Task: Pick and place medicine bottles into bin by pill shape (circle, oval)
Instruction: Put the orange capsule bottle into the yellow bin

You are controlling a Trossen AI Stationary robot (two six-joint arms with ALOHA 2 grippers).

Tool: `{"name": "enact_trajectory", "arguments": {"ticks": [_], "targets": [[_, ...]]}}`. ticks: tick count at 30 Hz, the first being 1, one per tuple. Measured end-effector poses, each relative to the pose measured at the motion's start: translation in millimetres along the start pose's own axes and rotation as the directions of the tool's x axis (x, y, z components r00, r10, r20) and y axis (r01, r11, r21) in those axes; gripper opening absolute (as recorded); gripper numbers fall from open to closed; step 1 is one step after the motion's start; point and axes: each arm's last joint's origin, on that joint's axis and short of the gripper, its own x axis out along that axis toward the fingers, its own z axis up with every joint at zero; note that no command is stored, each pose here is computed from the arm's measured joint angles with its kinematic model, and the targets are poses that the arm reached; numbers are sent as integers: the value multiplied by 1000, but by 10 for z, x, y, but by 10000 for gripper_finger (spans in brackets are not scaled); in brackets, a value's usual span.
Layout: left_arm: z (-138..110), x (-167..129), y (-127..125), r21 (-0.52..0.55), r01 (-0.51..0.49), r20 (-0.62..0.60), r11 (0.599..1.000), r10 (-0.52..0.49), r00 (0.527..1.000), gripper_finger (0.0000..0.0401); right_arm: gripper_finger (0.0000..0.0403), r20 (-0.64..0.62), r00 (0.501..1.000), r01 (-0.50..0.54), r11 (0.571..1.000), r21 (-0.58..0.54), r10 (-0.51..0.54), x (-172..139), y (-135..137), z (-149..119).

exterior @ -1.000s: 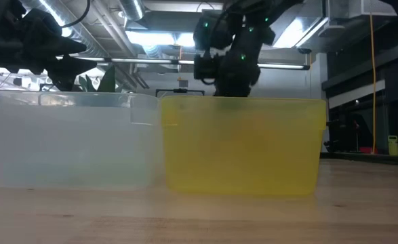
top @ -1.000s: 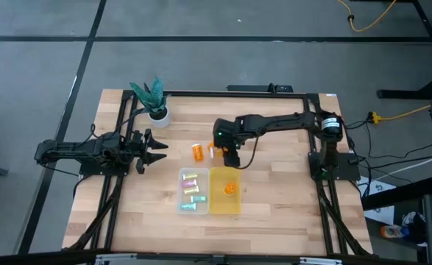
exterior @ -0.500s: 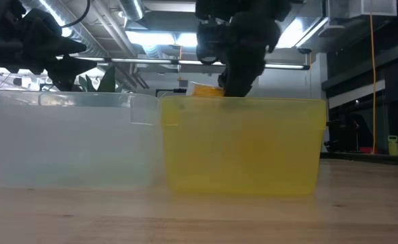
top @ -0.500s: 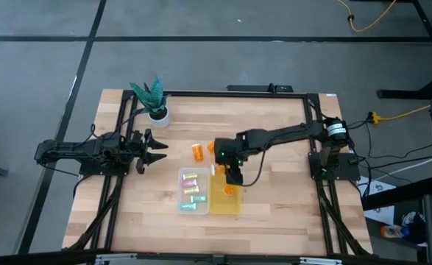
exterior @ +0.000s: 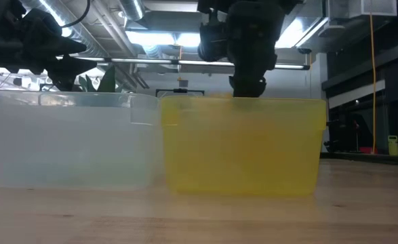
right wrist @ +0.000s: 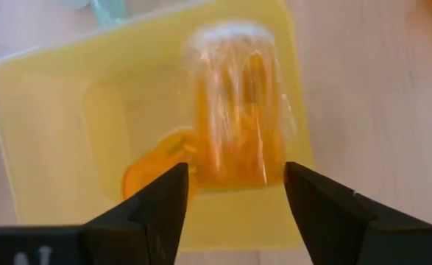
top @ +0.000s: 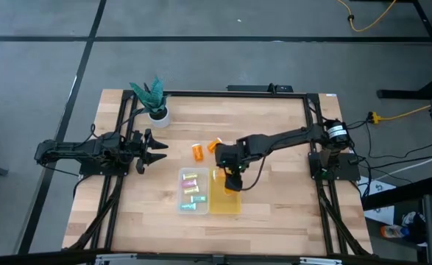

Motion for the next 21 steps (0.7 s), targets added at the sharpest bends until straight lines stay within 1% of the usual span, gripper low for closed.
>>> {"name": "enact_trajectory", "arguments": {"ticks": [6, 12, 17, 21], "targets": [[-1, 0, 0, -1, 0, 0, 1000, 0, 1000, 190, 240, -14, 1000, 5, 1000, -7, -5, -1, -10, -12], [0, 0, 0, -2, 0, 0, 1000, 0, 1000, 190, 241, -5, 1000, 7, 998, -63, -7, -1, -9, -4], [0, 0, 0, -2, 0, 0, 1000, 0, 1000, 190, 242, 98, 994, 68, 988, -140, -54, -5, -5, 79], [0, 0, 0, -2, 0, 0, 1000, 0, 1000, 190, 242, 230, 967, 155, 966, -209, -105, -22, 5, 188]]}}
